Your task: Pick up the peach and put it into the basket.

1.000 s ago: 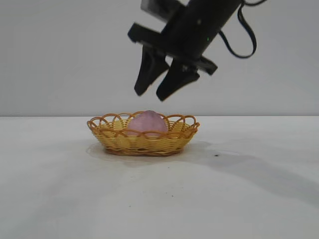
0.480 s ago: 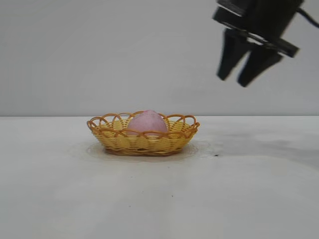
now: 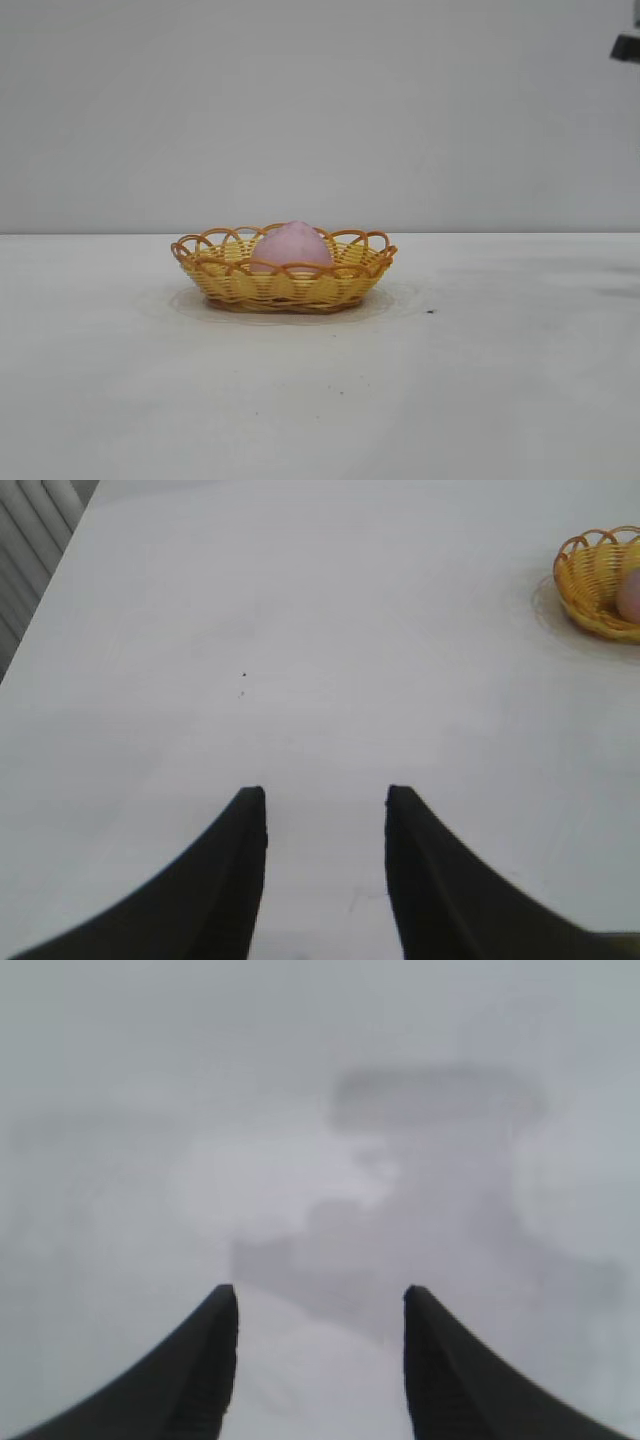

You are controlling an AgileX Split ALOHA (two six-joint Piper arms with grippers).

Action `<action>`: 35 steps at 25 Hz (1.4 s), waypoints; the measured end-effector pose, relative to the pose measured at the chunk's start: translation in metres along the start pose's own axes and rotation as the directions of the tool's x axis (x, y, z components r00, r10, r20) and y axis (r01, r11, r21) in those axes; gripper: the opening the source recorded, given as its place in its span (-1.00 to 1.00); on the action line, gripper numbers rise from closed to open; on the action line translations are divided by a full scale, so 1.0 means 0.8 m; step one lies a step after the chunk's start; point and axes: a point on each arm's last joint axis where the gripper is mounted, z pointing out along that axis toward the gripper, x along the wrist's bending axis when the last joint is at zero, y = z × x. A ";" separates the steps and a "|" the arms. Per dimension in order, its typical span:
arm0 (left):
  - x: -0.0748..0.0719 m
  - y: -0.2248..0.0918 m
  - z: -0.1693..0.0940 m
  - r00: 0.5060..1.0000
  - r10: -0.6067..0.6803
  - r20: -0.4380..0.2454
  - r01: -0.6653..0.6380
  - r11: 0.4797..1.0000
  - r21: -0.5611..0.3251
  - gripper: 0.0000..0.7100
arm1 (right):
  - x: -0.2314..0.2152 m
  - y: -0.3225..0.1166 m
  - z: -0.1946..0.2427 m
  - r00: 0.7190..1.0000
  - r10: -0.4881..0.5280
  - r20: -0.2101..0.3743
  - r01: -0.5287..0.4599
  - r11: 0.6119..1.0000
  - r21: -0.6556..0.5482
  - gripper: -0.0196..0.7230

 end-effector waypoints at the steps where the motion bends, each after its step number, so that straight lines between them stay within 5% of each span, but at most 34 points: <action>1: 0.000 0.000 0.000 1.000 0.000 0.000 0.000 1.000 0.000 -0.31 | 0.002 -0.017 -0.020 1.000 -0.006 0.004 0.006 0.999 -0.037 -0.08; 9: 0.000 0.000 0.000 1.000 0.001 0.000 -0.001 1.000 0.000 -0.31 | 0.020 -0.135 -0.156 0.996 -0.091 -0.007 0.086 0.956 -0.280 -0.08; 14: 0.000 0.000 0.000 1.000 0.001 0.000 -0.001 1.000 0.000 -0.31 | 0.024 -0.200 -0.203 0.987 -0.163 0.019 0.162 0.950 -0.267 -0.08; 18: 0.000 0.000 0.000 1.000 0.001 0.000 -0.001 1.000 0.000 -0.31 | 0.018 -0.236 -0.218 0.984 -0.163 0.077 0.175 0.963 -0.203 -0.08; 23: 0.000 0.000 0.000 1.000 0.001 0.000 -0.001 1.000 0.000 -0.31 | 0.017 -0.252 -0.219 0.987 -0.145 0.071 0.154 0.975 -0.157 -0.08; 35: 0.000 0.000 0.000 1.000 0.001 0.000 -0.001 1.000 0.000 -0.31 | 0.018 -0.291 -0.233 0.983 -0.159 0.090 0.179 0.934 -0.310 -0.08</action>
